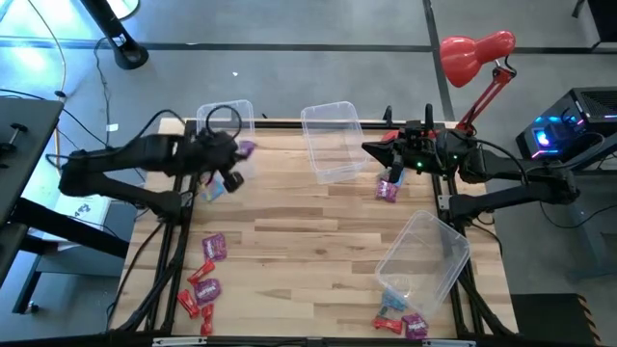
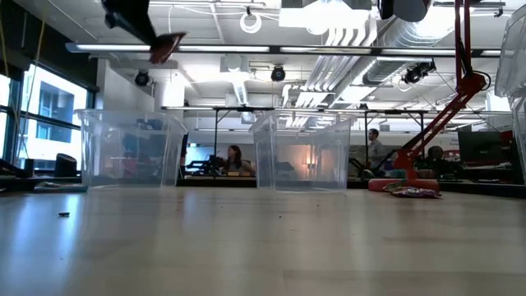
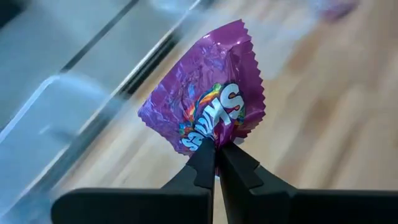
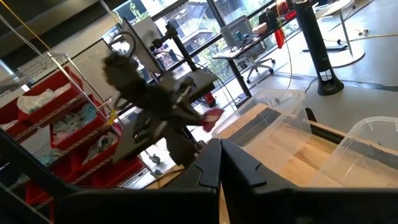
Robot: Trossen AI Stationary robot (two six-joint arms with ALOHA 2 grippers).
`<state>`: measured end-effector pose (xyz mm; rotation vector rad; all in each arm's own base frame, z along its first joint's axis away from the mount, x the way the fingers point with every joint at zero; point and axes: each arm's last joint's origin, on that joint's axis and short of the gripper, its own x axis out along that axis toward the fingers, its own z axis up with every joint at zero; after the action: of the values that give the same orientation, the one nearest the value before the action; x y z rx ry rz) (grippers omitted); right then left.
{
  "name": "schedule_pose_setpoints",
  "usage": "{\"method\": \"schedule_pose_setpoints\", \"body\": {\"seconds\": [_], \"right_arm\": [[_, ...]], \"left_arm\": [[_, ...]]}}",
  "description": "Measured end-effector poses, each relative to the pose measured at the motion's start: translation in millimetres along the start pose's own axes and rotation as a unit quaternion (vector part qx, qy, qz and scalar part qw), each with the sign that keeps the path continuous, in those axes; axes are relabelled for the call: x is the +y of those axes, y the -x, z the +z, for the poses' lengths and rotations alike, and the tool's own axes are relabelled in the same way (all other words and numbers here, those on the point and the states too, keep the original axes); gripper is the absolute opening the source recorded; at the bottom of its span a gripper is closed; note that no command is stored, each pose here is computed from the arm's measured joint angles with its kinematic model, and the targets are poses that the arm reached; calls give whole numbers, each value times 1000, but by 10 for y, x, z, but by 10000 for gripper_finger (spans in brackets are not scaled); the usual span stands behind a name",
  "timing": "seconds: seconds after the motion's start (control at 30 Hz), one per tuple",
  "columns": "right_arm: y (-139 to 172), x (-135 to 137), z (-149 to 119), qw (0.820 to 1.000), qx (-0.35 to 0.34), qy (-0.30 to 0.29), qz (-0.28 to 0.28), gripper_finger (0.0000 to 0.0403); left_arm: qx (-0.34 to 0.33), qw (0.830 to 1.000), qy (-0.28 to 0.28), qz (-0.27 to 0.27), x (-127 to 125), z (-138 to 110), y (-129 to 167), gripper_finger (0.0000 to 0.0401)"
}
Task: Sort candy
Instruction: Put the purple candy into the top left transparent bin
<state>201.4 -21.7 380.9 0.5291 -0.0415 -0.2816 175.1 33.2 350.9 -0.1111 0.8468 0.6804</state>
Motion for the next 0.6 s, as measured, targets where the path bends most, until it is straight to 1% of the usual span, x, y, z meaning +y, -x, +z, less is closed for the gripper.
{"method": "schedule_pose_setpoints", "body": {"seconds": [0.1,0.17,0.23,0.37,0.43,0.47,0.53,0.6], "right_arm": [[0,0,0,1000,0,1,0,0],[0,0,1,1000,0,6,0,0],[0,0,1,1000,-1,9,-1,0],[0,-8,7,1000,-10,9,-16,0],[0,-9,7,1000,-10,8,-16,0],[1,-8,6,1000,-10,8,-15,0],[1,-6,6,1000,-9,8,-14,0],[1,-6,6,1000,-9,8,-14,0]], "left_arm": [[78,996,4,53,170,-66,-176,4],[123,989,-6,88,254,-123,-323,16],[150,983,-15,108,318,-147,-465,37],[190,974,-17,126,432,-125,-666,95],[207,971,-10,122,469,-125,-729,126],[214,971,-5,111,481,-129,-745,141],[225,971,15,78,490,-141,-753,169],[233,971,52,30,468,-150,-729,193]]}}
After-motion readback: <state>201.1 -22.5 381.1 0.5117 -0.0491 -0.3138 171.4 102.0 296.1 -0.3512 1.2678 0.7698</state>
